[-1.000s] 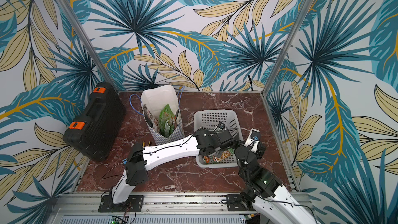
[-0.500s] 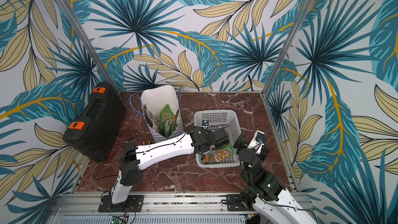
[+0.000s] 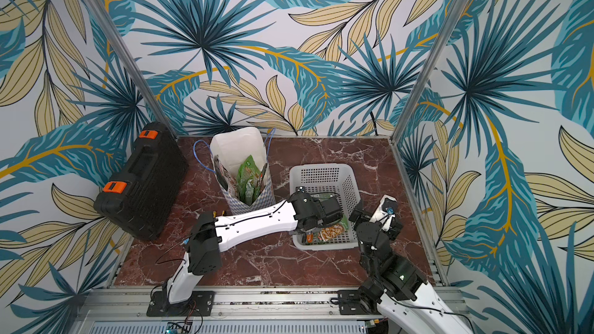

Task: Place the condiment packets inside the bag
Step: Pick up the condiment packet from the storage box.

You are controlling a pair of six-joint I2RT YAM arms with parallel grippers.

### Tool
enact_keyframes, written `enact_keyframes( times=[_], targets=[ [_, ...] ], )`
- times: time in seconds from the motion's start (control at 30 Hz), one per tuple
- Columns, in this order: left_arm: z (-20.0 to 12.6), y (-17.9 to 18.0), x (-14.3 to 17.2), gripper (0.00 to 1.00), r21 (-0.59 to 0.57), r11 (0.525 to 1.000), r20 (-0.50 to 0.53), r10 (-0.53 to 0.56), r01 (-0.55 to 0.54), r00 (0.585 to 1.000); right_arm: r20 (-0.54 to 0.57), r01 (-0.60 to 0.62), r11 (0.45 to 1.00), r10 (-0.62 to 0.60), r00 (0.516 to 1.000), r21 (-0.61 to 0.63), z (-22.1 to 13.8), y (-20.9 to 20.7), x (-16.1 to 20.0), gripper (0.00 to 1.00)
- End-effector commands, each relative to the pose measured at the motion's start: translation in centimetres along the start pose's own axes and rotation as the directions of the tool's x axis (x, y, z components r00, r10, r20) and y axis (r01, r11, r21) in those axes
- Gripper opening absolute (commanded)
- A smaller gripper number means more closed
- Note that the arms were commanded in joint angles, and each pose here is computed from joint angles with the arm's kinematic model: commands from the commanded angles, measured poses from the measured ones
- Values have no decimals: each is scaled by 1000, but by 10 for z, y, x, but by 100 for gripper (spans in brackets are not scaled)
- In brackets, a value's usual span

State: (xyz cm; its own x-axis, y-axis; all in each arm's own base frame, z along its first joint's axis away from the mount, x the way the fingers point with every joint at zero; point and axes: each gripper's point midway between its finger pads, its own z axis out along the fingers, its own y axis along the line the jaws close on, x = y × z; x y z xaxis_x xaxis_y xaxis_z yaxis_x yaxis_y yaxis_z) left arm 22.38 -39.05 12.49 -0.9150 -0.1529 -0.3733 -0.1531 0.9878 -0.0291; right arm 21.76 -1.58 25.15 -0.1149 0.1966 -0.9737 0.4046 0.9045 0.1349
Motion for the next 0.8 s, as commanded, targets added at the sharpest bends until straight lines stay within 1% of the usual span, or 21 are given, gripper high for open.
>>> enact_keyframes(
  times=[0.0,0.17,0.33,0.43,0.5,0.53,0.6,0.67,0.77],
  targets=[
    [5,-4,-1,47,-3,1000,-9,-13,13,1000,4,-3,1000,3,1000,17,0,-5,3,100],
    [14,-8,0,41,0,1000,-24,-15,15,1000,3,-5,1000,4,1000,15,0,-5,3,100],
    [17,-12,-6,37,11,1000,-5,-18,18,1000,3,-5,1000,5,1000,12,0,-4,3,99],
    [22,-9,-12,28,-1,1000,4,-18,18,1000,3,-5,1000,5,1000,13,0,-5,3,100],
    [22,-13,-16,21,13,1000,13,6,-6,1000,1,-3,1000,3,1000,11,0,-4,3,100],
    [19,-14,-18,18,20,1000,21,14,-14,1000,2,-4,1000,4,1000,10,0,-4,3,100],
    [11,-19,-24,8,38,999,46,36,-38,998,1,-5,1000,5,1000,8,0,-3,3,100],
    [0,-22,-31,0,57,997,82,53,-58,995,-2,-2,1000,2,1000,5,0,-2,4,99],
    [-24,-29,-42,0,99,990,144,85,-99,986,-3,0,1000,0,1000,6,1,-2,4,100]
  ],
)
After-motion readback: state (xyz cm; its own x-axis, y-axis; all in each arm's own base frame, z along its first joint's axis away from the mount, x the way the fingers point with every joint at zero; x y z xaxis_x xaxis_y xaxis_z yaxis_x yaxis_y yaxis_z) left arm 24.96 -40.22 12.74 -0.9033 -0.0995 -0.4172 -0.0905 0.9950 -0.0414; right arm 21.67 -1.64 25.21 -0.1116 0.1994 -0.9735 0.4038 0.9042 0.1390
